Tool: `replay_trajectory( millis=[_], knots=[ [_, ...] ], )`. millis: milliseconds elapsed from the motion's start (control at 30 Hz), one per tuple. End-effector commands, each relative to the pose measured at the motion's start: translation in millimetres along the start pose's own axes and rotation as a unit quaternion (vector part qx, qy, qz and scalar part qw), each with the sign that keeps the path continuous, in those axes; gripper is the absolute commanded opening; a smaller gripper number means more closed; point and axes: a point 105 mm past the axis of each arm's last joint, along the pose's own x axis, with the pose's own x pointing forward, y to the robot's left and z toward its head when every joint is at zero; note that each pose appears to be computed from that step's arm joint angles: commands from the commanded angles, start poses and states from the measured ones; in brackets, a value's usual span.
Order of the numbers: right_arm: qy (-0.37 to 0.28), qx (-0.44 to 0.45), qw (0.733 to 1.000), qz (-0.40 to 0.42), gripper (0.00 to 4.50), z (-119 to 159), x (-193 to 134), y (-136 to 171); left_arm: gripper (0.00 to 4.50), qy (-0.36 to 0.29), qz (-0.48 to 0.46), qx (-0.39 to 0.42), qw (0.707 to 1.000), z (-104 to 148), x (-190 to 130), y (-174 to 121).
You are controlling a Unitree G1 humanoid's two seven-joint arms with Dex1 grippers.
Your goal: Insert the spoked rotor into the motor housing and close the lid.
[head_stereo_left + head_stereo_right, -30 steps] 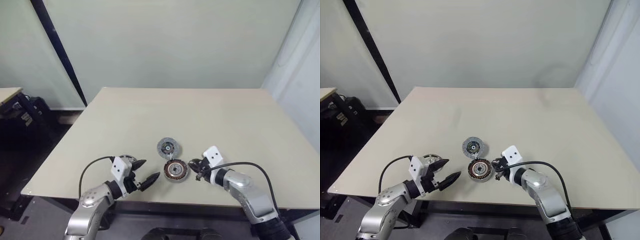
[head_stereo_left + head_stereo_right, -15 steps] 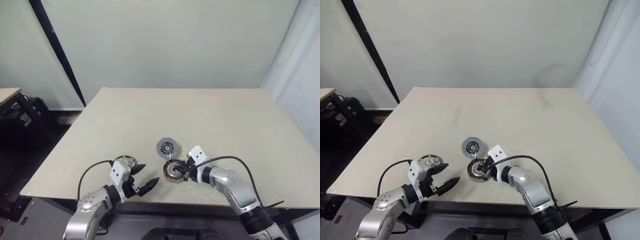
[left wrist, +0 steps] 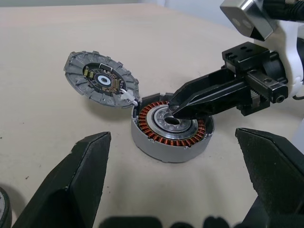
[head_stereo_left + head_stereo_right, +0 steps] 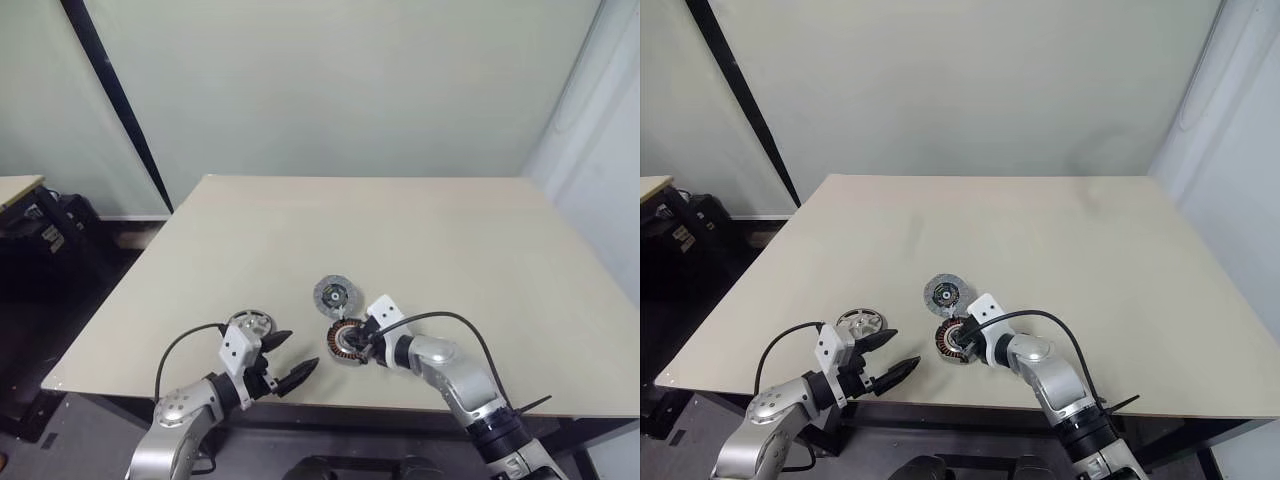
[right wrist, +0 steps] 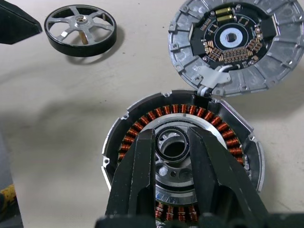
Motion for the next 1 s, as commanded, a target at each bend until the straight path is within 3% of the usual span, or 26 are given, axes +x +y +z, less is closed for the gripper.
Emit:
replay_trajectory(
  millis=[33,1000],
  knots=[
    [-0.026,-0.021,0.999,-0.008,0.69,16.6,1.5,-3.6,4.50,-0.015,-0.002,0.019,1.000,8.9,1.9,-1.1],
    [-0.010,-0.032,0.999,-0.009,0.69,6.2,6.7,-2.0,4.50,-0.020,0.001,0.023,1.000,10.8,3.2,-1.3]
  ],
)
